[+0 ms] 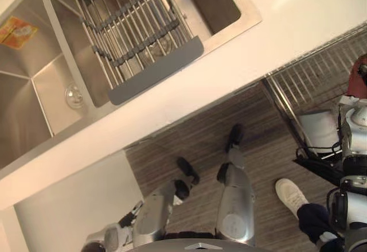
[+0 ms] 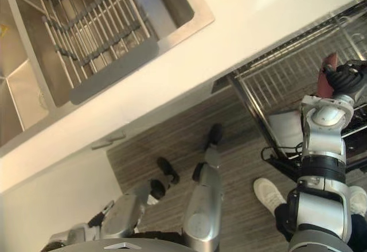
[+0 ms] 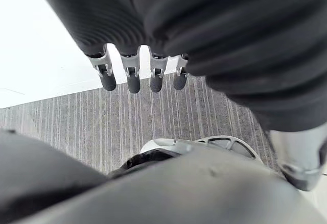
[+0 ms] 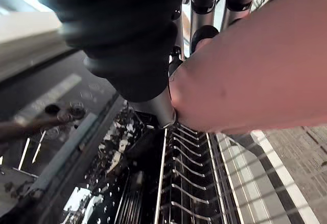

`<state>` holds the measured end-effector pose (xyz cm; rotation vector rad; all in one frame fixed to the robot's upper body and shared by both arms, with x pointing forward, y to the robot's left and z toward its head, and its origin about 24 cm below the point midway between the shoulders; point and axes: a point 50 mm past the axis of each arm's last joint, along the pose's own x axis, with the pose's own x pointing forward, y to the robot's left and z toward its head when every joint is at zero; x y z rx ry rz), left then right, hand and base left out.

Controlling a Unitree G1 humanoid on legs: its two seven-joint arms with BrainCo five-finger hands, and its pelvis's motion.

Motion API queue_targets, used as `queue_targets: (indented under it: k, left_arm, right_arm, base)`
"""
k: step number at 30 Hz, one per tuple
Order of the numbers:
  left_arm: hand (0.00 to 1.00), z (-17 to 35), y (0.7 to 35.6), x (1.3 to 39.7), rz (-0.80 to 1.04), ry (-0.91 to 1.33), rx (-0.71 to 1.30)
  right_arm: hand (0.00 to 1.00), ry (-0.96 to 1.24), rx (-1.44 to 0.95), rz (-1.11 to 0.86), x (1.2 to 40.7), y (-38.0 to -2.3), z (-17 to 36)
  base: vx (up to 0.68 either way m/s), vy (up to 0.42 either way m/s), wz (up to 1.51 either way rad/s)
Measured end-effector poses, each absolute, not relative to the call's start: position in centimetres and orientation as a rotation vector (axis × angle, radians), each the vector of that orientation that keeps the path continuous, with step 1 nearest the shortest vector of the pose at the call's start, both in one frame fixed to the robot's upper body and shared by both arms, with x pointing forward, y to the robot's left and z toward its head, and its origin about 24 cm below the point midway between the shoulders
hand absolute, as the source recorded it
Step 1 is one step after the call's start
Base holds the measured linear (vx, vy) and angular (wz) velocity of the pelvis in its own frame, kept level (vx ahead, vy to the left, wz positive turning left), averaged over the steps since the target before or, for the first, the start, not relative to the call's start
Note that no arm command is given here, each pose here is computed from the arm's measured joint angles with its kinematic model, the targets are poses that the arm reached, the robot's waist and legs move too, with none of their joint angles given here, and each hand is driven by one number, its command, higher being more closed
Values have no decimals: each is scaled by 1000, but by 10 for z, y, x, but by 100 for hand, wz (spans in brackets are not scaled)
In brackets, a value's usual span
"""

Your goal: Walk over to the sink, pick up the cup, carry it to the dishwasher, place the cup inside the dishwasher, then close the dishwasher door

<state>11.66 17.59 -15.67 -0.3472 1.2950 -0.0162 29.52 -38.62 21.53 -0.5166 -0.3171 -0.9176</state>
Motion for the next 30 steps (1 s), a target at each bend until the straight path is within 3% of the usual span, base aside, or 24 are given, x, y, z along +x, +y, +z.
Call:
queue_targets:
  k: [13,14,25,30]
  left_arm:
    - [0,-153,184,136,33,1300,-299]
    - [0,-152,186,137,37,1297,-298]
    - [0,-150,188,143,8,1290,-290]
    - [0,-150,187,143,0,1288,-299]
  right_arm:
    - [100,-22,-996,-813,306,-398,206]
    - [0,-5,-1009,-819,306,-401,206]
    - [0,50,-904,-979,293,-420,199]
    - [0,-57,-599,-1049,283,-429,203]
  base:
    - [-34,51,13]
    - [-20,59,-2]
    - [2,66,-2]
    - [-5,82,-4]
